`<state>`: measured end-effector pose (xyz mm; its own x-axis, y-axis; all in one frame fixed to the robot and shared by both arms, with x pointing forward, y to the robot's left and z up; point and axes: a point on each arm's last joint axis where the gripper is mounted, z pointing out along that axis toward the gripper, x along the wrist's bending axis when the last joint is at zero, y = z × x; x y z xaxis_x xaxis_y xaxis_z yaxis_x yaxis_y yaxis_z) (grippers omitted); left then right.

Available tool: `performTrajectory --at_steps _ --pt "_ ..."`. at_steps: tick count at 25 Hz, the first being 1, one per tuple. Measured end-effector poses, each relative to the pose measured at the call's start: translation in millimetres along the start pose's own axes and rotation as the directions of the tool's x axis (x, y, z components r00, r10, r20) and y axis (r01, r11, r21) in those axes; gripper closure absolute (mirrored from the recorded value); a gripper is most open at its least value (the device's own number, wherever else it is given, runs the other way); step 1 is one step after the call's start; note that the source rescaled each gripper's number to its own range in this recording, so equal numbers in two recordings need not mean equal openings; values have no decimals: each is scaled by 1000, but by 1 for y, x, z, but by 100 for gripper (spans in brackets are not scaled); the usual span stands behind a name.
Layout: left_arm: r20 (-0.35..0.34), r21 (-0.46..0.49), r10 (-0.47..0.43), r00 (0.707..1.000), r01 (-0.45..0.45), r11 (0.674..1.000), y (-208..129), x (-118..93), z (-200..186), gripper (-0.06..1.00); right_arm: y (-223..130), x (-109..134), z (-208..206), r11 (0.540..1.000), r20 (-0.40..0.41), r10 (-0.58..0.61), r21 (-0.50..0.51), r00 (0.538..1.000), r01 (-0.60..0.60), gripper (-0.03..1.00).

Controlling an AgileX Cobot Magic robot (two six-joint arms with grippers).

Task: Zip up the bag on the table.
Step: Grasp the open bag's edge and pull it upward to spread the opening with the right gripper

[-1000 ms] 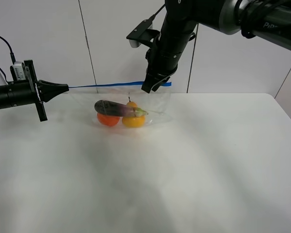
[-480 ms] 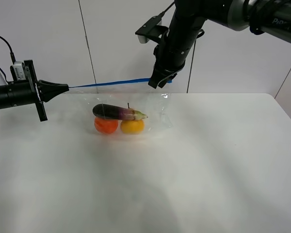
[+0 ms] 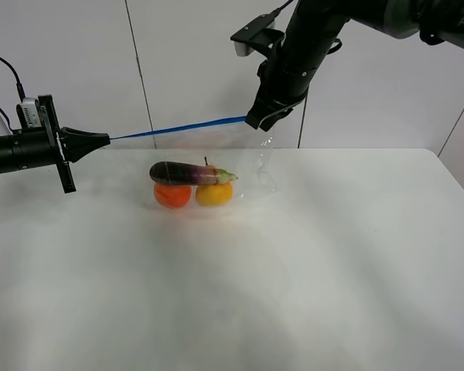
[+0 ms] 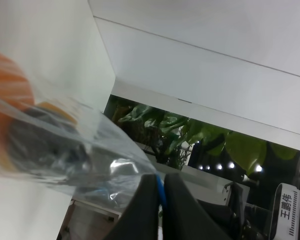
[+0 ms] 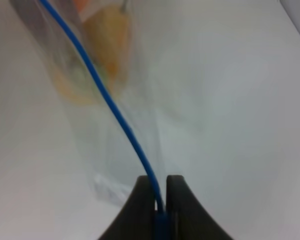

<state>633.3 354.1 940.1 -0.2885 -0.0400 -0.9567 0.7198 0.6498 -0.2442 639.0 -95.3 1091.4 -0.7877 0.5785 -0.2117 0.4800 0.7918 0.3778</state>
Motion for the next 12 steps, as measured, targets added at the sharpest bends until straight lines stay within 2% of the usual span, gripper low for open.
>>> performTrajectory --at_steps 3,5,7,10,11,12 --pt "0 0 0 1000 0 1000 0 0 0 94 -1 0 0 1000 -5 12 10 1000 -12 94" --pt "-1 -5 -1 1000 1 1000 0 0 0 94 -3 -1 0 1000 -11 27 14 1000 -27 87" --pt "-1 -14 -2 1000 2 1000 1 0 0 94 -4 -4 -1 999 -3 33 17 999 -33 67" --pt "-4 -20 -1 1000 1 1000 1 0 2 94 -3 -3 -2 999 -9 42 1 999 -42 20" --pt "-7 -22 -1 1000 0 1000 1 1 2 94 -2 -3 -2 999 -11 44 -7 999 -44 11" --pt "-8 -21 0 1000 0 1000 1 1 3 94 -1 -3 -4 999 -11 47 -20 999 -47 6"
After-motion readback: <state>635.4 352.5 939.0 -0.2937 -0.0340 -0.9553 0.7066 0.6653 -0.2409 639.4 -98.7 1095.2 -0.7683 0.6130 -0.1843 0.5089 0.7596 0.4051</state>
